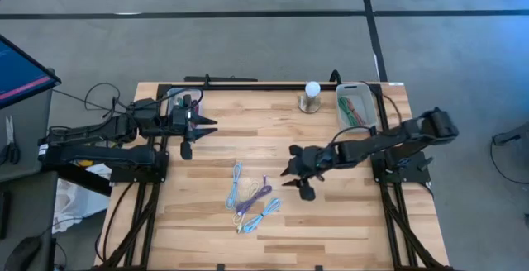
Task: Pick & Place USB Port
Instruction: Put the violet charger cable into the gray bin
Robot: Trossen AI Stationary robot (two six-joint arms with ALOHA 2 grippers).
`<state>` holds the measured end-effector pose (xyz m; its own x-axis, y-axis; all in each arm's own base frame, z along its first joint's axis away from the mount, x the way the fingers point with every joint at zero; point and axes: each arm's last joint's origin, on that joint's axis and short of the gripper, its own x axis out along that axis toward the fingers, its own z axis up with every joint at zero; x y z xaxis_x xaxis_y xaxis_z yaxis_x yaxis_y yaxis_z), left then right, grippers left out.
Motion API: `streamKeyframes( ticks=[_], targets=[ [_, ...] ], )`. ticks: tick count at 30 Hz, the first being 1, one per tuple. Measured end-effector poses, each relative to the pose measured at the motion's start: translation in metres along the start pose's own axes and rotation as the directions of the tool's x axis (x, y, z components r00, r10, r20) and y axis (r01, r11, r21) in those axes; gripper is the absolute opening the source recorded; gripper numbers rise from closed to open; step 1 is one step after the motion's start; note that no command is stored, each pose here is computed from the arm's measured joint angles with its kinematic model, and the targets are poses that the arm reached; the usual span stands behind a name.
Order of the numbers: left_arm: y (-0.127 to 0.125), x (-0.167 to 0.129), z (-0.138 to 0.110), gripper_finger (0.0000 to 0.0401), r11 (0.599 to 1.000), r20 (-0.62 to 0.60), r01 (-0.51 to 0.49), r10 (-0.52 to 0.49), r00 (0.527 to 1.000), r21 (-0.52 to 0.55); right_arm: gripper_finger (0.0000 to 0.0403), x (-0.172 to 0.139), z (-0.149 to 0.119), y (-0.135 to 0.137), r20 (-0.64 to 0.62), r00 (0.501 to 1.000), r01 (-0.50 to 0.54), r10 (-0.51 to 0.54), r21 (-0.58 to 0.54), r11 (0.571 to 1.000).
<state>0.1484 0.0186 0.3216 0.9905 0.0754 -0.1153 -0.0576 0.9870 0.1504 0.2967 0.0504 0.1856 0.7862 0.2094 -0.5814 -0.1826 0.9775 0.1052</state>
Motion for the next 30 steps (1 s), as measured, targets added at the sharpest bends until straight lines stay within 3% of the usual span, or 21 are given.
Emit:
streamKeyframes(
  ticks=[12, 30],
  targets=[
    [0.0, 0.0, 0.0, 0.009, 1.0, 0.0, 0.0, 0.0, 1.0, -0.007, 0.0131, 0.047, -0.008, 0.003, -0.108, 0.994, -0.011, 0.01, -0.005, 1.0],
    [0.0, 0.0, 0.0, 0.009, 1.0, 0.0, 0.0, 0.0, 1.0, -0.007, 0.0166, 0.095, -0.016, 0.0, -0.176, 0.984, -0.005, 0.005, -0.003, 1.0]
  ],
)
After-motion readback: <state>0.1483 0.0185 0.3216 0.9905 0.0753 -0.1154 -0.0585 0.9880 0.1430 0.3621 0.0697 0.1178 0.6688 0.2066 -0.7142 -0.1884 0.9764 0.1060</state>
